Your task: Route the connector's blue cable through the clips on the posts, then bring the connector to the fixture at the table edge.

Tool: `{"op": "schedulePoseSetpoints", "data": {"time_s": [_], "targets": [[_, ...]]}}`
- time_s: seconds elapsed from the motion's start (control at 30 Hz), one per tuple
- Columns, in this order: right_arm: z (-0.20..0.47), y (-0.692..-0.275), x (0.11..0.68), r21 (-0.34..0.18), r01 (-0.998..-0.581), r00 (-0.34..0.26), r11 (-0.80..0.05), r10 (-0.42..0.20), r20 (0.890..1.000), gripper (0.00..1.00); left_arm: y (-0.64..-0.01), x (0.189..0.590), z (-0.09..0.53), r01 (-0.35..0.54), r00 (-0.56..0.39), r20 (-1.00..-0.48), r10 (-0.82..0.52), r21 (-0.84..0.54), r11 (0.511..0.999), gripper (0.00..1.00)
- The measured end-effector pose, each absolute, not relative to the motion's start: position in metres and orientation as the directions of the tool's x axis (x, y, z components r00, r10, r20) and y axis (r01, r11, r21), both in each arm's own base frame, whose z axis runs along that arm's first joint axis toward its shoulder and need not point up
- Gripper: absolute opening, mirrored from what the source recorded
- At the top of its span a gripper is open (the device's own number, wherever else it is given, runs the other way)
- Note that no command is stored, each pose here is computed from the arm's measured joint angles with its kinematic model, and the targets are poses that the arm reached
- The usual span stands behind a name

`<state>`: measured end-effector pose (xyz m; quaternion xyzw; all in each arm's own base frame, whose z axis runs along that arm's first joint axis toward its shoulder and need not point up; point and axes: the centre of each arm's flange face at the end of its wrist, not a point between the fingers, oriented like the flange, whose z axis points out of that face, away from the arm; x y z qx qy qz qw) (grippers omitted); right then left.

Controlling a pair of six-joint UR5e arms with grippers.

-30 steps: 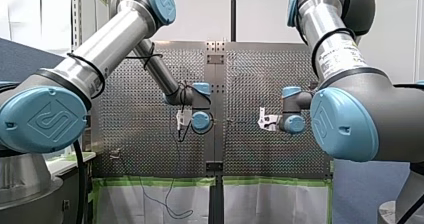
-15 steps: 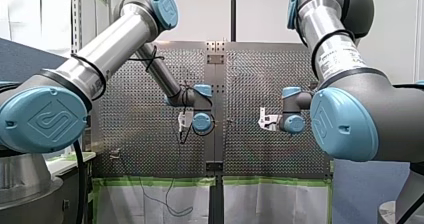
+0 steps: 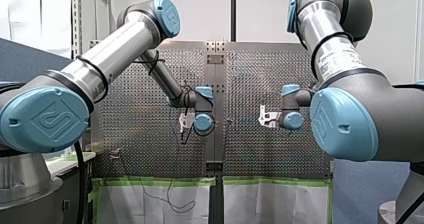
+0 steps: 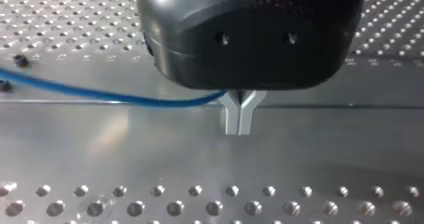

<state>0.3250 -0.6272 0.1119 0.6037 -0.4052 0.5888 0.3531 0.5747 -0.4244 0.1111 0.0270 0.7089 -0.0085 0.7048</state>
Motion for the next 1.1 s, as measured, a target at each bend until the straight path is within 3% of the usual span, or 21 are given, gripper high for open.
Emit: {"op": "schedulePoseSetpoints", "data": {"time_s": [0.5,1.03,1.1], "targets": [[0.132,-0.650,0.320,-0.044,-0.910,-0.026,-0.413,-0.050,0.998,0.00,-0.424,0.580,0.117,0.050,-0.007,-0.999,0.033,0.033,0.998,0.00],[0.110,-0.655,0.324,-0.043,-0.901,-0.011,-0.431,-0.077,0.997,0.00,-0.423,0.579,0.116,0.048,-0.017,-0.999,0.038,0.038,0.998,0.00],[0.110,-0.655,0.324,-0.043,-0.901,-0.010,-0.432,-0.077,0.997,0.00,-0.423,0.579,0.116,0.049,-0.017,-0.999,0.039,0.038,0.998,0.25]]}}
